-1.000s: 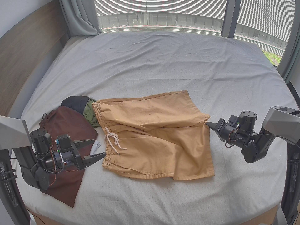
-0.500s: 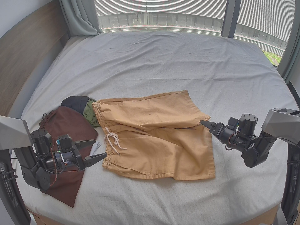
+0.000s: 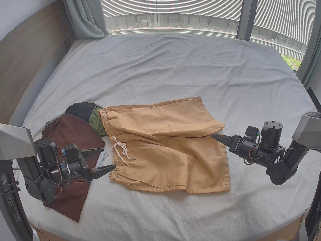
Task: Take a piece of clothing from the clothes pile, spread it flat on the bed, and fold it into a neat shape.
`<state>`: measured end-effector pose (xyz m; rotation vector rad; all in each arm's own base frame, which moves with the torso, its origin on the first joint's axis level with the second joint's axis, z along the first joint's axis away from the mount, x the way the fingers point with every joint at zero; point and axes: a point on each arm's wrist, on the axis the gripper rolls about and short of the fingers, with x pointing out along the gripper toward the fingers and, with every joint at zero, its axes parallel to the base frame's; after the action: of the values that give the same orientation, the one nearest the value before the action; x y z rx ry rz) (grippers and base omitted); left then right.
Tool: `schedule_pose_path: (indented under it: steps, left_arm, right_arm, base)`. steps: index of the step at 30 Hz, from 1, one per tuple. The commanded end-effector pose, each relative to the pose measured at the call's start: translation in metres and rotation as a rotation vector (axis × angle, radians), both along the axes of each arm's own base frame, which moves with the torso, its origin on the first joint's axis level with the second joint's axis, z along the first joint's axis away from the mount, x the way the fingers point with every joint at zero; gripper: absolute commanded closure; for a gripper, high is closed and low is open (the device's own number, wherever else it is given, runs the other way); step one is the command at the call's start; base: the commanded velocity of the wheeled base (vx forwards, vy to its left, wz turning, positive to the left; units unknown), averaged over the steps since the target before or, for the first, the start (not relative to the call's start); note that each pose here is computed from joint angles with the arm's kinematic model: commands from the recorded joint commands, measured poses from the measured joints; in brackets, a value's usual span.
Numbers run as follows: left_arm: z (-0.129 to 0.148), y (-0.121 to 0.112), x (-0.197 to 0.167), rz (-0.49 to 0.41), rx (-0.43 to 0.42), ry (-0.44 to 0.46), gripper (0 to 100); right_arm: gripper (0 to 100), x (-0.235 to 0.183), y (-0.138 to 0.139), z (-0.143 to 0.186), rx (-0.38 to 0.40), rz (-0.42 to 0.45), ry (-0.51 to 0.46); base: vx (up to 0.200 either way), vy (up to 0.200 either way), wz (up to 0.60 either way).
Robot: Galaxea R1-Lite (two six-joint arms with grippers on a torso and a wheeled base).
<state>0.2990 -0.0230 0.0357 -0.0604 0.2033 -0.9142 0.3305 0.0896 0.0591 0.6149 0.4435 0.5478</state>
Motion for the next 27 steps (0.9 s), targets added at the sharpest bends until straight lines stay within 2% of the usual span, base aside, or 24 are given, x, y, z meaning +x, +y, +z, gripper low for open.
schedule_pose_path:
  steps: [1, 5, 20, 27]
  left_arm:
    - [0.002, 0.002, 0.004, 0.004, -0.002, -0.014, 0]
    - [0.001, 0.002, 0.005, 0.004, -0.002, -0.016, 0]
    - [-0.003, 0.004, 0.002, -0.024, -0.015, 0.014, 0]
    - [-0.017, 0.004, 0.004, -0.011, -0.022, 0.069, 0]
  right_arm:
    - [0, -0.014, 0.009, 0.01, -0.021, 0.045, -0.029]
    - [0, -0.02, 0.014, 0.006, -0.042, 0.07, -0.033]
    - [0, -0.025, 0.022, 0.01, -0.016, 0.124, -0.086]
    - [0, -0.024, 0.022, 0.009, -0.015, 0.126, -0.089]
  base:
    - [0.0, 0.0, 0.0]
    - [0.0, 0.0, 0.0]
    - [0.0, 0.0, 0.0]
    - [0.0, 0.0, 0.0]
